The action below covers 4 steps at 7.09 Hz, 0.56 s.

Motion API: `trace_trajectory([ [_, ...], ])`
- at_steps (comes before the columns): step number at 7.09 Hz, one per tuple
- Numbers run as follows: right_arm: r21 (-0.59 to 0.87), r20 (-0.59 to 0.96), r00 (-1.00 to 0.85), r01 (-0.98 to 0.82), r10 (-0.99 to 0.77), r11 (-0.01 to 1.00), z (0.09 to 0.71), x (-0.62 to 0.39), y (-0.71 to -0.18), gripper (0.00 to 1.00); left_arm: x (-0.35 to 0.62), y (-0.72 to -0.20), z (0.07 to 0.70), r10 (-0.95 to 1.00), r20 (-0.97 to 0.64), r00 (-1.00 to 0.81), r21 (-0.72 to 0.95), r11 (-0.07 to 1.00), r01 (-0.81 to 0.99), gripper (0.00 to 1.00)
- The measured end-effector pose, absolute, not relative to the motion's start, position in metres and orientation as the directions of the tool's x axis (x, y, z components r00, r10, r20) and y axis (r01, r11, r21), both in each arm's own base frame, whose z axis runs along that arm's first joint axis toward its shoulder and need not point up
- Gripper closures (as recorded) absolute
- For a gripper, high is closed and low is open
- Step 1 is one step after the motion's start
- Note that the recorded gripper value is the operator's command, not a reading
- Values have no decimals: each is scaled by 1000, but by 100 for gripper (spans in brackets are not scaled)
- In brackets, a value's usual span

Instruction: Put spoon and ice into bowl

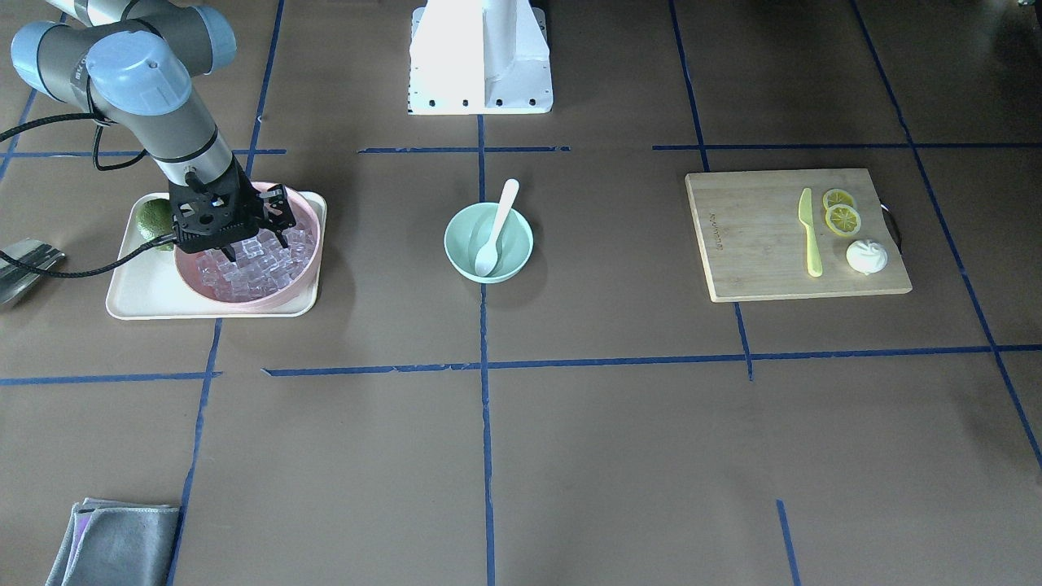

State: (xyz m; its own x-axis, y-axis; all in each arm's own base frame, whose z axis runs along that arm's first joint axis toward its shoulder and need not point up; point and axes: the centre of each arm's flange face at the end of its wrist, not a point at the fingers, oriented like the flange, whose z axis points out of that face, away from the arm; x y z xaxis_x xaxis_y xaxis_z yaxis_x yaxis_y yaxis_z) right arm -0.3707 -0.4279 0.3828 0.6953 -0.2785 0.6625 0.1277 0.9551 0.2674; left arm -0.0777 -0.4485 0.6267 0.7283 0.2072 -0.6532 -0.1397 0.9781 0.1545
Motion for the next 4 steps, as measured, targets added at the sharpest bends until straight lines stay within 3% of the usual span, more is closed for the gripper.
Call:
trace_trajectory([
  [1, 268, 662, 695, 128, -279, 955, 383, -369, -427, 24, -78, -447, 628, 206, -654, 728, 152, 978, -140, 0],
  [2, 268, 662, 695, 128, -279, 955, 382, -369, -427, 35, -78, -447, 628, 205, -654, 728, 151, 979, -140, 0],
  [4, 269, 663, 695, 128, -280, 955, 382, -369, -427, 73, -78, -446, 629, 205, -654, 728, 151, 979, -140, 0],
])
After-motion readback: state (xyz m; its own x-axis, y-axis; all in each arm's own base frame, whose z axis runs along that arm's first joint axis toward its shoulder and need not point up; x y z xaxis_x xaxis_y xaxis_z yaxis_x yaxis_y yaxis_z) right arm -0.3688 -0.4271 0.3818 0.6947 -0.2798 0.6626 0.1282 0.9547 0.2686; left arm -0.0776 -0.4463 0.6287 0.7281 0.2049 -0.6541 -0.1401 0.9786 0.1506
